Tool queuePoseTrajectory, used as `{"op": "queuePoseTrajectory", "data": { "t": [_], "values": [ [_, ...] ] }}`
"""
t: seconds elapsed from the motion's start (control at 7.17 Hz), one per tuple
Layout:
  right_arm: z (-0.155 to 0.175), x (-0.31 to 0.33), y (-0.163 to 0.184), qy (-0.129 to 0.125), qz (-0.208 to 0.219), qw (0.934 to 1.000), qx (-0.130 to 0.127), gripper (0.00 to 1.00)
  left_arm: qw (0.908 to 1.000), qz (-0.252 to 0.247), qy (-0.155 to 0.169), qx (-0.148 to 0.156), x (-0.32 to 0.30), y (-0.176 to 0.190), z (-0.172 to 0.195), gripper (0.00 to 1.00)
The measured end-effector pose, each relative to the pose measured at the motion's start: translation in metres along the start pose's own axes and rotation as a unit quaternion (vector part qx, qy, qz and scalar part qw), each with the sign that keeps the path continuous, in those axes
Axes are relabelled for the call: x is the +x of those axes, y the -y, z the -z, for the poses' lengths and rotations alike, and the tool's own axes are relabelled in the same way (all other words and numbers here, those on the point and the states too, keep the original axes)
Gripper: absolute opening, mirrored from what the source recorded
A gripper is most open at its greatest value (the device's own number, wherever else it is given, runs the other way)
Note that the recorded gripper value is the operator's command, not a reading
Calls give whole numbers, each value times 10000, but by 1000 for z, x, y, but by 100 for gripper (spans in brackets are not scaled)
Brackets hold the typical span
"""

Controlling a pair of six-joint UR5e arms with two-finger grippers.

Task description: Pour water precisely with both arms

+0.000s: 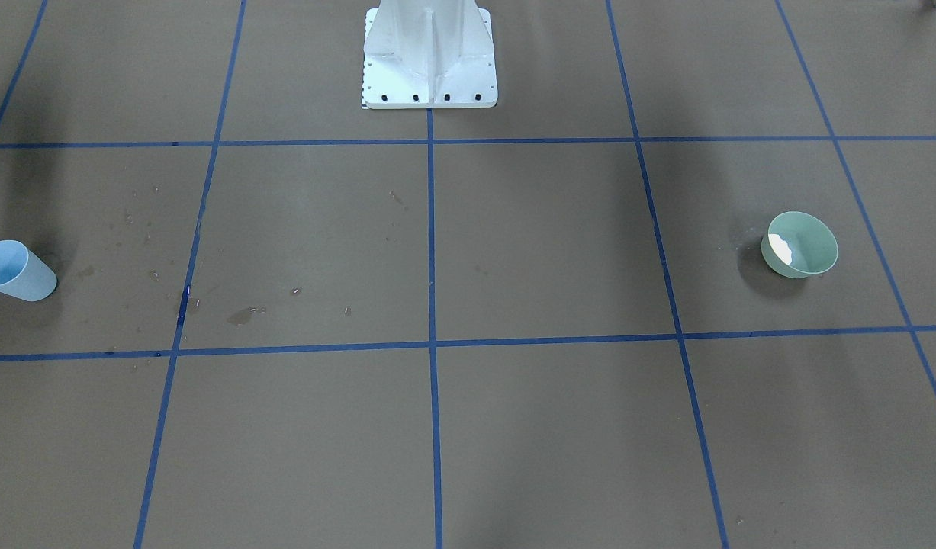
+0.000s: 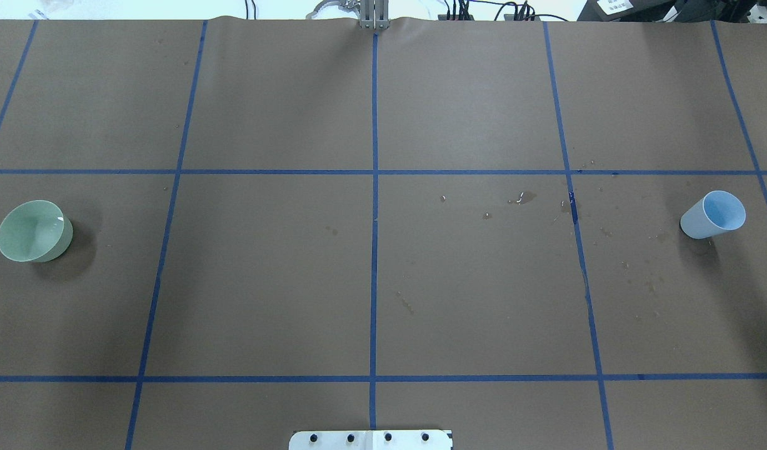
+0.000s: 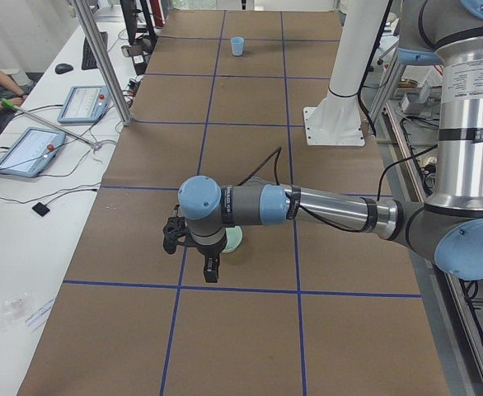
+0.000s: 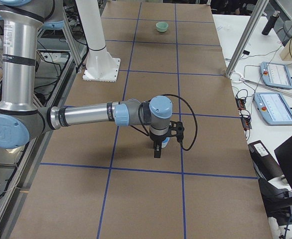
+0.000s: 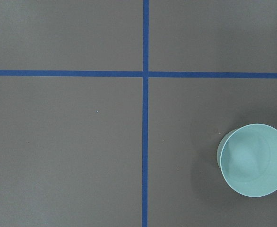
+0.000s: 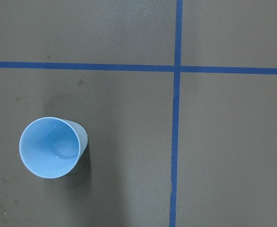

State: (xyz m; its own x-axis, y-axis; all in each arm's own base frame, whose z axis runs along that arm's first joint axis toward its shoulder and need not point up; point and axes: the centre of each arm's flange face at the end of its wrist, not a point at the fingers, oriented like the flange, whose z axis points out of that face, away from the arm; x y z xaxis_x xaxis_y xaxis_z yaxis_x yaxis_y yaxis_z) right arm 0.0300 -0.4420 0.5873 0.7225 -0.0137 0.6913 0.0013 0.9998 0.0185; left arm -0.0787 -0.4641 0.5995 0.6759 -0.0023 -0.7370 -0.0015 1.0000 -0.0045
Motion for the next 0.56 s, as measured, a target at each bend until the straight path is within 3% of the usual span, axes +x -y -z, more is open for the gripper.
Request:
{"op": "queuePoseTrajectory", "data": {
  "t": [0.56],
  "values": [
    [1,-1,0,1,14,10000,14,100,9997,9,247,-29,-5,-1,-1,99]
  ]
}}
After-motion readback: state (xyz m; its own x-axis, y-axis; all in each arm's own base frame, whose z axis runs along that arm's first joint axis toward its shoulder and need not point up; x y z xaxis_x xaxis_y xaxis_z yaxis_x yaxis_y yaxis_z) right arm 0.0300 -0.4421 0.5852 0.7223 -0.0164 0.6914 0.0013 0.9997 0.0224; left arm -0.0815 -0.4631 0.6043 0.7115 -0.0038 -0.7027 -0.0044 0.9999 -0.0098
